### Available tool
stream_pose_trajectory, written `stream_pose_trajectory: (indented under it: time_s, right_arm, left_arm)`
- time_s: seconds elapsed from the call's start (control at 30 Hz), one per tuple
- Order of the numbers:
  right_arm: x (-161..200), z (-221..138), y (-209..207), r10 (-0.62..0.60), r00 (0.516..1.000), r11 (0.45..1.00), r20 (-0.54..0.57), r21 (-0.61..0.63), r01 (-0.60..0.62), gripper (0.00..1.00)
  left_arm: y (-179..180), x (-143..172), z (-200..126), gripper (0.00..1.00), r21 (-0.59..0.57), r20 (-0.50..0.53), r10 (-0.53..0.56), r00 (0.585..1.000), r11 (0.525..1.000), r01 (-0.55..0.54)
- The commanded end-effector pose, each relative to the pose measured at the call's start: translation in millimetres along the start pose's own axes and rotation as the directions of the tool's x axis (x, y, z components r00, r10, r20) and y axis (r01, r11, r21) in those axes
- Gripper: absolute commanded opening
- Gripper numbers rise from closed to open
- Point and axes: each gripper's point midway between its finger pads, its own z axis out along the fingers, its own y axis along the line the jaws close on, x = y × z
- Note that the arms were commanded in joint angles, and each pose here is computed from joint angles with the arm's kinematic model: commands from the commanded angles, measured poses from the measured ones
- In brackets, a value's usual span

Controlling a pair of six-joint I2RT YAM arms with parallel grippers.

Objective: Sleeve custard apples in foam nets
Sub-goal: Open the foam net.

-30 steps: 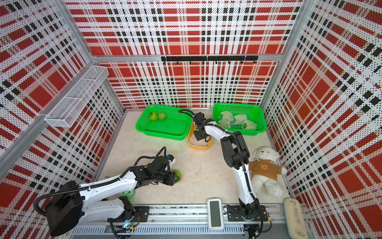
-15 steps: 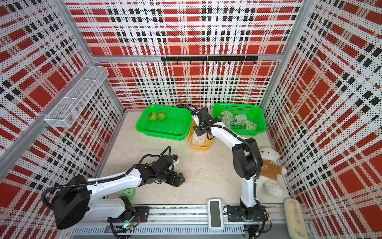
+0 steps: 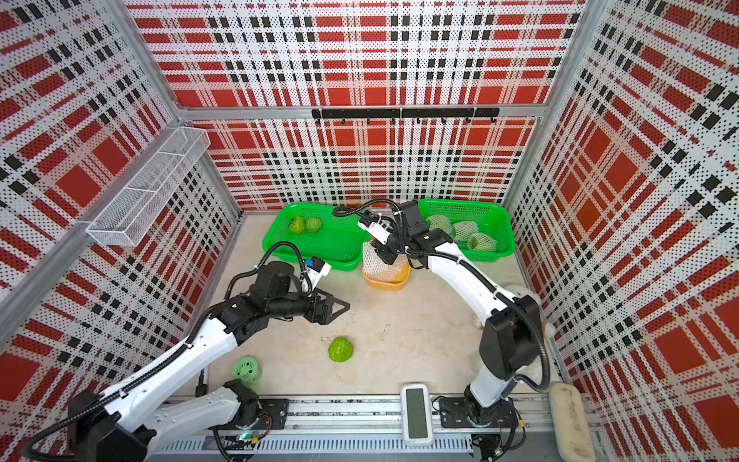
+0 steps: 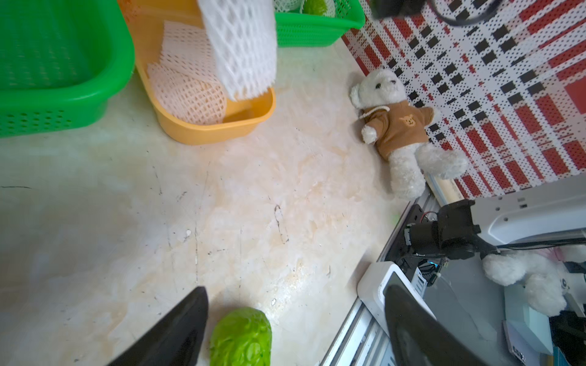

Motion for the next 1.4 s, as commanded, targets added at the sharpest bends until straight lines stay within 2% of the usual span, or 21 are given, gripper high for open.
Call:
stream_pose_trajectory:
  time_s: [0.0, 0.13, 0.3, 0.63, 0.67, 0.7, 0.73, 0.77, 0.87, 0.93, 1.03, 1.1, 1.17, 1.27, 1.37]
  right_arm:
    - [-24.7, -17.1, 54.8, -0.137, 0.983, 0.970, 0.122, -0.183, 0.158, 0.00]
    - [-27.4, -18.0, 88.4, -0.200, 0.974, 0.947, 0.103, -0.234, 0.219, 0.00]
    - [-27.0, -16.1, 110.2, -0.258, 0.964, 0.932, 0.064, -0.248, 0.266, 0.00]
    - [-34.7, -17.0, 111.0, -0.253, 0.966, 0.941, 0.059, -0.215, 0.260, 0.00]
    - [-37.0, -17.9, 110.1, -0.247, 0.967, 0.944, 0.063, -0.209, 0.255, 0.01]
    - [-37.0, -17.6, 109.6, -0.239, 0.969, 0.947, 0.062, -0.208, 0.246, 0.06]
    - [-37.8, -17.6, 106.8, -0.220, 0.974, 0.953, 0.061, -0.197, 0.228, 0.16]
    - [-40.1, -18.6, 102.6, -0.181, 0.981, 0.963, 0.070, -0.188, 0.191, 0.29]
    - [-47.1, -31.5, 90.5, -0.013, 0.989, 0.973, 0.146, -0.228, 0.047, 0.52]
    - [-49.8, -41.8, 87.8, 0.078, 0.976, 0.966, 0.206, -0.257, -0.023, 0.60]
    - [-52.0, -56.0, 91.5, 0.171, 0.940, 0.953, 0.294, -0.293, -0.081, 0.65]
    - [-54.8, -61.7, 94.5, 0.235, 0.909, 0.937, 0.344, -0.329, -0.117, 0.65]
    - [-56.6, -62.2, 95.3, 0.319, 0.869, 0.910, 0.378, -0.377, -0.170, 0.61]
    - [-66.3, -62.2, 100.0, 0.420, 0.804, 0.856, 0.422, -0.478, -0.196, 0.45]
    - [-75.0, -57.6, 95.1, 0.495, 0.741, 0.820, 0.454, -0.526, -0.226, 0.22]
  left_arm:
    - [-9.2, -28.0, -10.1, 0.74, 0.083, 0.083, 0.041, 0.996, 0.995, -0.048]
    - [-14.2, -50.0, -10.2, 0.65, 0.135, 0.126, 0.047, 0.991, 0.989, -0.064]
    - [-20.2, -52.2, -9.5, 0.60, 0.169, 0.119, 0.050, 0.992, 0.983, -0.070]
    - [-15.1, -47.6, -12.1, 0.12, 0.157, 0.113, 0.039, 0.993, 0.986, -0.056]
    - [-14.4, -47.8, -12.8, 0.10, 0.156, 0.115, 0.036, 0.993, 0.986, -0.054]
    - [-14.1, -48.6, -13.8, 0.09, 0.156, 0.120, 0.038, 0.992, 0.986, -0.056]
    - [-12.2, -49.7, -14.9, 0.04, 0.149, 0.126, 0.037, 0.991, 0.987, -0.056]
    - [-11.2, -52.0, -16.7, 0.02, 0.146, 0.137, 0.037, 0.990, 0.988, -0.057]
    - [-8.1, -67.1, -27.7, 0.00, 0.139, 0.213, 0.016, 0.977, 0.989, -0.047]
    - [-3.4, -82.2, -40.2, 0.00, 0.135, 0.296, -0.018, 0.955, 0.991, -0.023]
    - [5.3, -107.4, -64.2, 0.00, 0.161, 0.423, -0.095, 0.901, 0.987, 0.029]
    - [12.2, -122.7, -80.6, 0.00, 0.193, 0.494, -0.160, 0.855, 0.979, 0.071]
    - [18.2, -135.5, -97.5, 0.00, 0.248, 0.555, -0.233, 0.799, 0.963, 0.108]
    - [31.6, -146.6, -115.5, 0.00, 0.331, 0.595, -0.346, 0.726, 0.928, 0.171]
    - [36.2, -153.0, -121.5, 0.00, 0.421, 0.566, -0.436, 0.700, 0.883, 0.210]
